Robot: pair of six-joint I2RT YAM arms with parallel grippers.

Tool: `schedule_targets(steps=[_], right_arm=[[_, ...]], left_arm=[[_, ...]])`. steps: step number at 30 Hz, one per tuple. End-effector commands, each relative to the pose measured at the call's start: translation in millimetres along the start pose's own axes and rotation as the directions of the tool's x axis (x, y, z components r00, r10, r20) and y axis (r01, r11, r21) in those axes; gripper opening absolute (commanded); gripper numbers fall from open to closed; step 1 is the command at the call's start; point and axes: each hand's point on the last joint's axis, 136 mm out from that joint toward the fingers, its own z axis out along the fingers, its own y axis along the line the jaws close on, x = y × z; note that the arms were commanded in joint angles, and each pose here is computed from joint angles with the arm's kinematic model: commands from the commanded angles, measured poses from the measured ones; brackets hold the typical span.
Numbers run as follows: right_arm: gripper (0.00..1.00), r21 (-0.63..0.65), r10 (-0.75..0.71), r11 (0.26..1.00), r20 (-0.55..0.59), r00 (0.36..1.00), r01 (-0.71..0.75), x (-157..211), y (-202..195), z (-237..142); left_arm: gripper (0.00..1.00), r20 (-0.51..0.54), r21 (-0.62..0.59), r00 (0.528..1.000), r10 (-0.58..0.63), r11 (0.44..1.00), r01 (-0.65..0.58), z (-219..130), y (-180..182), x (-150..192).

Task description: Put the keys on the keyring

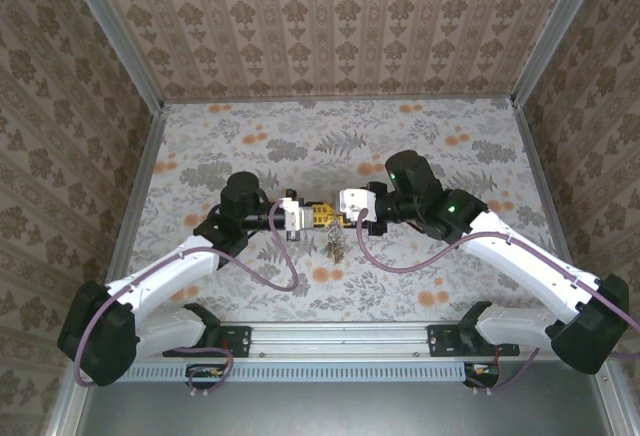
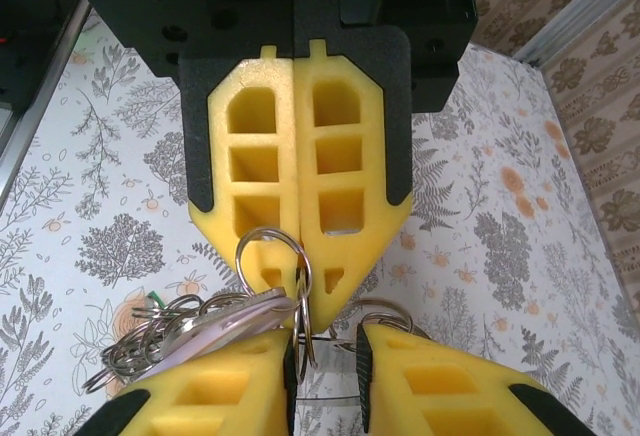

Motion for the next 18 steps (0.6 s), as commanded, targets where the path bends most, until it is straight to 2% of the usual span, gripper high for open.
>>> schedule_targets(steps=[1, 4, 13, 15, 18], right_arm=[[0.25, -0.024, -0.017, 1.0, 0.025, 1.0, 0.018, -7, 5, 4], [0.21, -0.027, -0.015, 1.0, 0.037, 0.999, 0.016, -9, 7, 3], [0.0, 0.026, -0.018, 1.0, 0.054, 0.998, 0.016, -10, 2, 0], [0.0, 0.042, -0.019, 0.999, 0.052, 0.998, 0.017, -10, 0, -2], [0.0, 0.092, -0.017, 0.996, 0.053, 0.998, 0.012, -9, -7, -4]], left_arm=[[0.0, 0.076, -0.011, 0.993, 0.095, 0.995, -0.094, 0, 8, -32], [0.0, 0.077, -0.009, 0.992, 0.097, 0.995, -0.096, 1, 7, -32], [0.0, 0.059, -0.013, 0.995, 0.077, 0.997, -0.077, 3, 7, -28], [0.0, 0.025, -0.028, 0.998, 0.055, 0.998, -0.055, 2, 11, -26], [0.11, -0.041, -0.015, 0.999, 0.006, 1.0, -0.007, -2, 13, -25]])
